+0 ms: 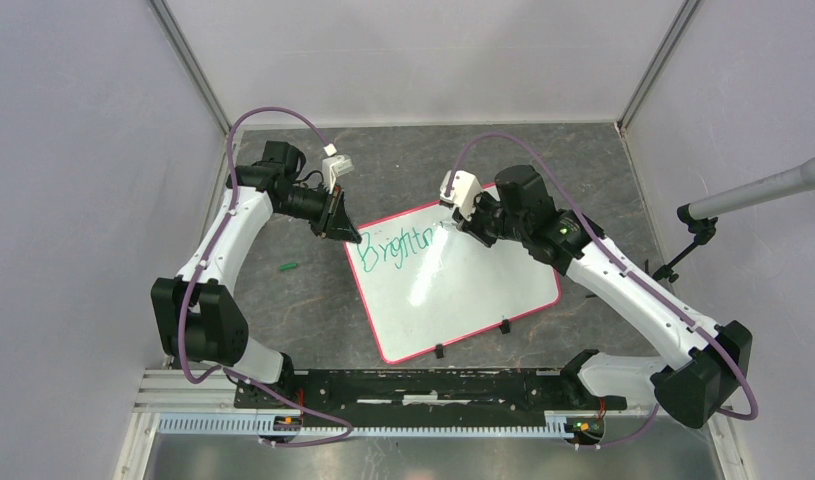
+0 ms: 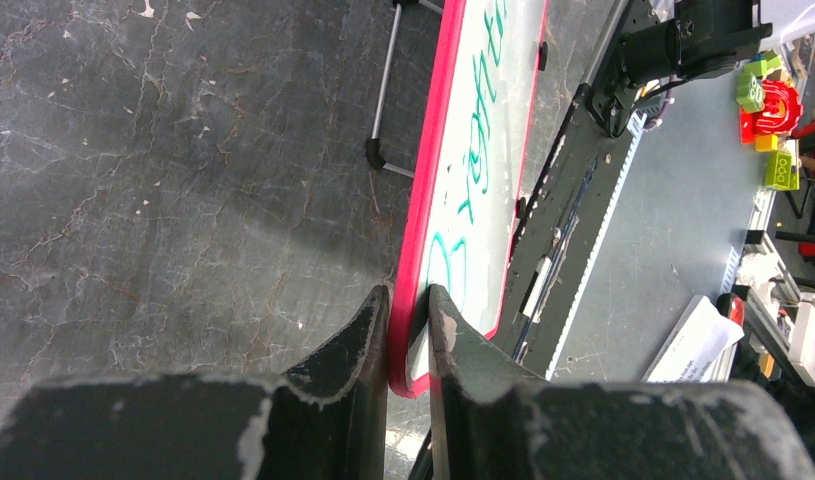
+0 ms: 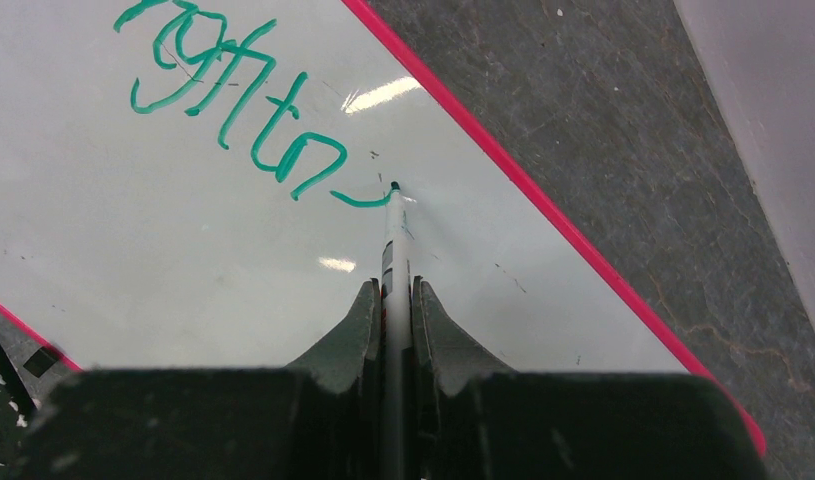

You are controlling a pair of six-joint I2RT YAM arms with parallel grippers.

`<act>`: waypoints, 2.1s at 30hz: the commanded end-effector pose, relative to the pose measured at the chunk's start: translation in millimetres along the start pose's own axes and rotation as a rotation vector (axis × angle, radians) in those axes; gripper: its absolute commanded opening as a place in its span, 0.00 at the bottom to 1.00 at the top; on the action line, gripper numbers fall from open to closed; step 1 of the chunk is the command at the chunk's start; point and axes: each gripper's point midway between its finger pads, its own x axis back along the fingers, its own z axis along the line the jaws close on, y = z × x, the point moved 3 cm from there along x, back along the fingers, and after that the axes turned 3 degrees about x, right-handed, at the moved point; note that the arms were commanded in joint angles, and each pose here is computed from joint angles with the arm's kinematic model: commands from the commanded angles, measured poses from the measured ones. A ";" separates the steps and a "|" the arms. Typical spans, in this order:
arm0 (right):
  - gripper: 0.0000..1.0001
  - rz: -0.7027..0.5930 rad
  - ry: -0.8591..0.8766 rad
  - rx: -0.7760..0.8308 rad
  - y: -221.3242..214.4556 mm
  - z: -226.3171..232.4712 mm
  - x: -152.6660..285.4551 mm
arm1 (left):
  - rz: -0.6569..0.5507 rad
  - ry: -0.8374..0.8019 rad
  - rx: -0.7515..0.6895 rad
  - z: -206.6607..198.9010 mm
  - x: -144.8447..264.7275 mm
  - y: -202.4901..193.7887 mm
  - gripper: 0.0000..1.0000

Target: Write a sentence on the whiteboard

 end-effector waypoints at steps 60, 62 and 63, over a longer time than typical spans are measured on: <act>0.00 0.007 -0.028 0.023 7.0 -15.0 6.2 | -0.003 0.017 -0.028 3.3 -0.5 -0.1 0.02; 0.00 0.018 -0.006 0.023 1.6 -9.9 5.1 | -0.002 0.017 -0.026 3.6 -0.8 -0.5 0.02; 0.00 0.020 0.001 0.024 -0.4 -7.8 5.6 | -0.001 0.016 -0.025 3.9 -1.1 -0.7 0.02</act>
